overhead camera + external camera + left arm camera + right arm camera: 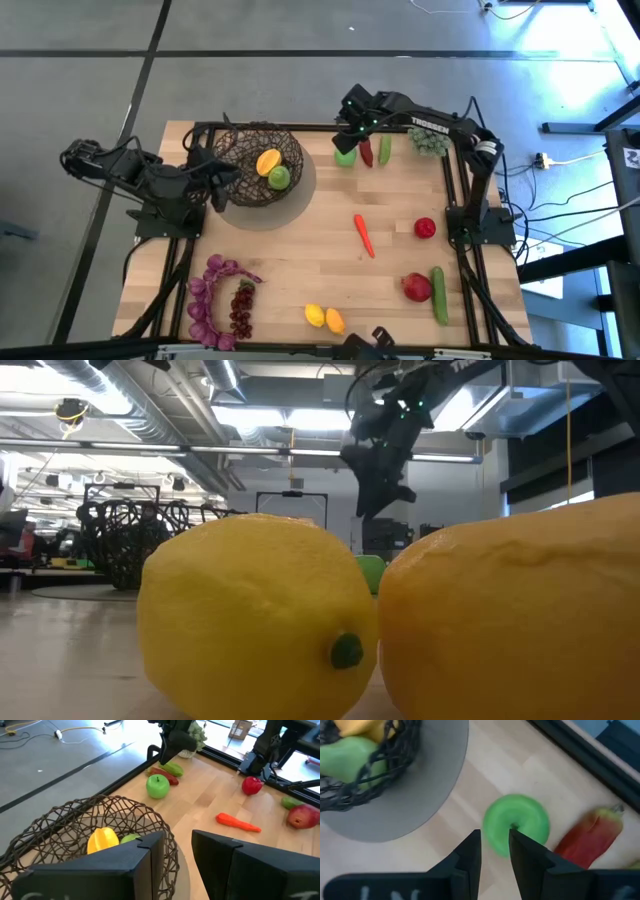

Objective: Build produce basket
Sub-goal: Put the green apple into the black wire basket

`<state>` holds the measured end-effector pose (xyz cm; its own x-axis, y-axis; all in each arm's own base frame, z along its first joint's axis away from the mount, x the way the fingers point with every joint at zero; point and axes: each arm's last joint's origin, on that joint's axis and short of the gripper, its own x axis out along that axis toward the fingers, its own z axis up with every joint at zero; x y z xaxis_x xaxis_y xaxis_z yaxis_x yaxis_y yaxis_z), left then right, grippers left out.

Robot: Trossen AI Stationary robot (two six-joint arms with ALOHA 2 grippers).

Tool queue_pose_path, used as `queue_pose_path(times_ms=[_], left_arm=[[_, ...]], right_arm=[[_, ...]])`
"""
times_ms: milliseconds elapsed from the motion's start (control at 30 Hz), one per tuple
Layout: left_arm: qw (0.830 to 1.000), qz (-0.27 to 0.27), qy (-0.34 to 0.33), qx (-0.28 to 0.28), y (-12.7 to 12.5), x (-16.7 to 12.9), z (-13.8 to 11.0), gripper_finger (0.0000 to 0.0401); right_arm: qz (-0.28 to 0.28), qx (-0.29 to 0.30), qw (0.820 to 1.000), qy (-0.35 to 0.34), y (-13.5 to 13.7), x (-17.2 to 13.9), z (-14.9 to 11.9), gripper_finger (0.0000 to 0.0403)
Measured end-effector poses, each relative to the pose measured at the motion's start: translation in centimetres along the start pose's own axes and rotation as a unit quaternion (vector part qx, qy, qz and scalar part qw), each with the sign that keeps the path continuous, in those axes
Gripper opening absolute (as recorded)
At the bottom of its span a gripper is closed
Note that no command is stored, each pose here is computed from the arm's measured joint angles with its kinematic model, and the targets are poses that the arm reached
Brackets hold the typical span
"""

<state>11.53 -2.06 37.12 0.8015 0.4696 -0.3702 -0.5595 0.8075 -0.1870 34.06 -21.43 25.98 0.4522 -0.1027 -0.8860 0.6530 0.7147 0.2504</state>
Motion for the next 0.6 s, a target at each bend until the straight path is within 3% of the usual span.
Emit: queue_pose_path(times_ms=[267,600], left_arm=[[1.0,0.026,-0.005,-0.01,0.5,0.4,0.3,0.0092],[0.998,0.052,-0.01,-0.017,1.0,0.7,0.5,0.0092]], right_arm=[[-0.011,-0.05,0.999,0.01,-0.4,2.7,0.2,0.0094],[-0.047,-0.075,0.995,0.039,-0.8,3.1,-0.3,0.0094]])
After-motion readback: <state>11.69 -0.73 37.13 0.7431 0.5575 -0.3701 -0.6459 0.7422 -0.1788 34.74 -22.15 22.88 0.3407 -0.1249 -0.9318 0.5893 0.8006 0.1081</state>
